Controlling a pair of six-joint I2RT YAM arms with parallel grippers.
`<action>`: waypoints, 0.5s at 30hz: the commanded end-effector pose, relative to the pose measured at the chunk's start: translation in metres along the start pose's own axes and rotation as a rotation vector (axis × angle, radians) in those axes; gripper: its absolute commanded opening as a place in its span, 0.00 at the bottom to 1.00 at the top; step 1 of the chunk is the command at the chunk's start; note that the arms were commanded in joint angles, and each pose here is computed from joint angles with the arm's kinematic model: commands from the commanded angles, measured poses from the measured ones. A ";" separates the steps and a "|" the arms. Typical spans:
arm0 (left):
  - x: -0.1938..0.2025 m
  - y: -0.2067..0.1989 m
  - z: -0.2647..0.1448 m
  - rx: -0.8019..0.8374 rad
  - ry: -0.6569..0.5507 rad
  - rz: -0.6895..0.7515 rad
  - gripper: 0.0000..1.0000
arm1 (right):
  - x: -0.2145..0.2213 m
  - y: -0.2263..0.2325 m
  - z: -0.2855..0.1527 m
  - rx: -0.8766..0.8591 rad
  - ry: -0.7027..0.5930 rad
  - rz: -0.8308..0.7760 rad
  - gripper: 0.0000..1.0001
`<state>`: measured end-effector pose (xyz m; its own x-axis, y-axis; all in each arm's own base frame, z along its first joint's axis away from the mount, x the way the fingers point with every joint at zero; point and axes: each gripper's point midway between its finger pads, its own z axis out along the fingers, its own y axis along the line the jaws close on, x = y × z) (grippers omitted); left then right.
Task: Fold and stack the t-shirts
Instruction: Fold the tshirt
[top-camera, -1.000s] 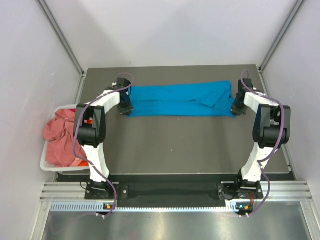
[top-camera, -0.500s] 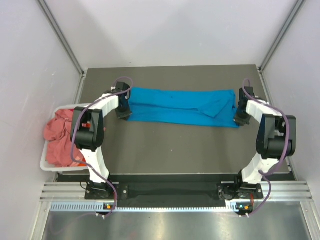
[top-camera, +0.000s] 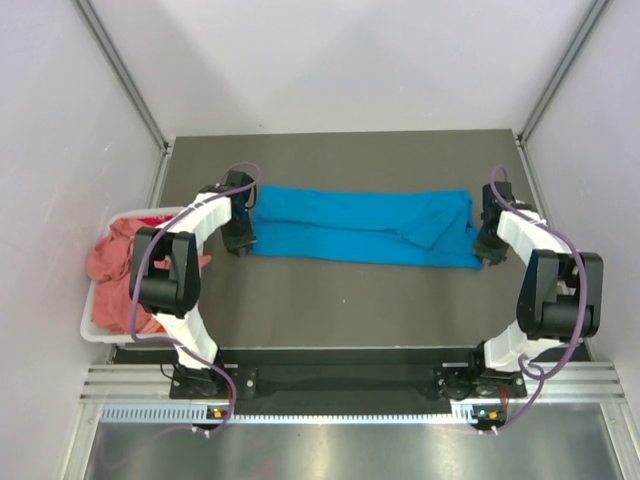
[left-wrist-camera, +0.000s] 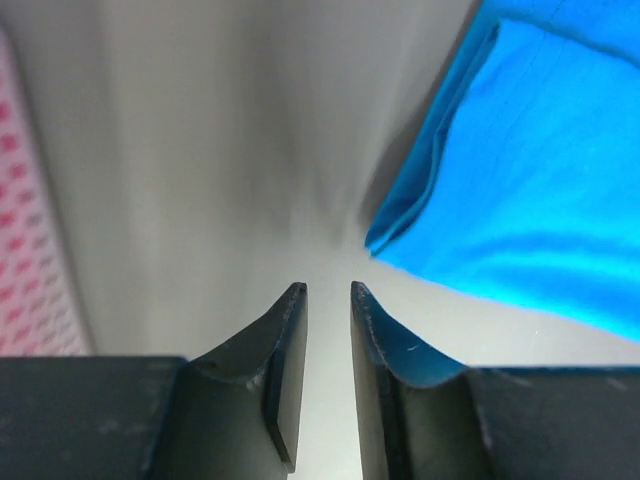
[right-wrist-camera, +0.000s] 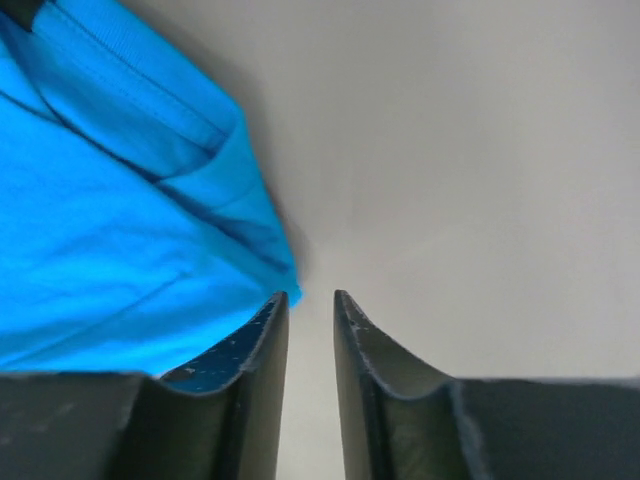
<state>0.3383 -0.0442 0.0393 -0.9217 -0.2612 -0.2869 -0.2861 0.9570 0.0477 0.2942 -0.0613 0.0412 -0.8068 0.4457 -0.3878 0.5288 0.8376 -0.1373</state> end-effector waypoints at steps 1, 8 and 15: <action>-0.019 0.012 -0.035 -0.038 -0.038 0.027 0.30 | -0.036 -0.017 -0.040 0.042 -0.117 0.034 0.27; -0.059 -0.013 -0.086 0.094 -0.154 0.060 0.36 | -0.065 0.024 -0.075 -0.190 -0.179 0.105 0.38; -0.050 -0.098 -0.103 0.486 -0.147 0.142 0.37 | -0.065 0.086 -0.062 -0.432 -0.133 0.212 0.41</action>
<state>0.3820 -0.0933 0.1295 -0.8949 -0.1803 -0.4083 -0.1146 0.9769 -0.1803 0.3559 -0.0257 0.1147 -0.6634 0.5420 -0.5159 0.5258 0.8282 0.1940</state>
